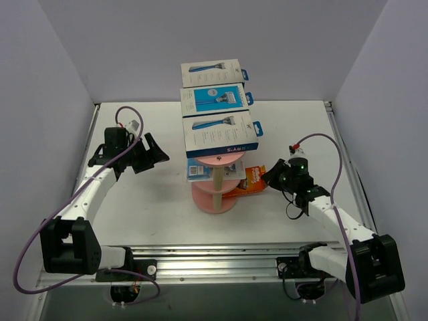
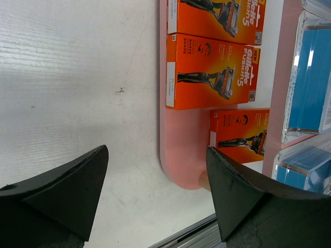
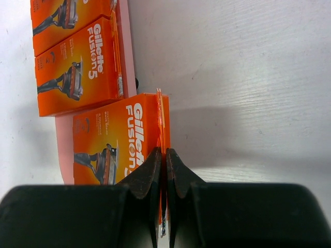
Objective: Place and organize the shaving razors onto the shelf
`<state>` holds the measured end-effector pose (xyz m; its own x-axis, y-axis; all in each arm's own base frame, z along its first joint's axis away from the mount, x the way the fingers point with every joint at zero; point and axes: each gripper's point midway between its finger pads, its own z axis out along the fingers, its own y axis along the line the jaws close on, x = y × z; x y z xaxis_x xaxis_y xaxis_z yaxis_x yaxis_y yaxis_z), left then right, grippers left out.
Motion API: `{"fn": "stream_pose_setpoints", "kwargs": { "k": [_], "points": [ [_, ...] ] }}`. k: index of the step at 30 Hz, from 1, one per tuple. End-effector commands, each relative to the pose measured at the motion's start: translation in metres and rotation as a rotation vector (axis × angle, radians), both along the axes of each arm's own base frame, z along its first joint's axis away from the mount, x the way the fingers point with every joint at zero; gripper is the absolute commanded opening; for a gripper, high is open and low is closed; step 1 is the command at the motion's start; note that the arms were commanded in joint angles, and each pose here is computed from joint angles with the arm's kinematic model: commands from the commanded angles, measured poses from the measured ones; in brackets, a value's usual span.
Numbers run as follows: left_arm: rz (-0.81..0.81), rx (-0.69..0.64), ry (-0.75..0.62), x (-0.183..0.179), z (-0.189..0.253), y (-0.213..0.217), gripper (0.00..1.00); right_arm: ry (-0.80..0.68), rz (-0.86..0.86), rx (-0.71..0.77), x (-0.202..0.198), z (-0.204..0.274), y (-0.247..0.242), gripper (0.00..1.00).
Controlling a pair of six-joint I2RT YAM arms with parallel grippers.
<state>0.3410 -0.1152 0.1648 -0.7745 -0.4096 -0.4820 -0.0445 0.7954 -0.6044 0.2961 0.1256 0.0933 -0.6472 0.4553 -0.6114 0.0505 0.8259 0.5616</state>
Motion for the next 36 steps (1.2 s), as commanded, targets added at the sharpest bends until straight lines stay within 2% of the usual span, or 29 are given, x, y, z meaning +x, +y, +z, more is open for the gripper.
{"fn": "stream_pose_setpoints", "kwargs": {
  "k": [1, 36],
  "points": [
    [-0.018, -0.005, -0.059, 0.007, 0.008, 0.0, 0.85, -0.027, 0.027, 0.023, 0.002, 0.004, 0.01, 0.0],
    [-0.025, -0.019, -0.059, 0.006, 0.009, -0.003, 0.85, -0.031, -0.011, 0.116, 0.002, -0.009, 0.053, 0.0]
  ]
}}
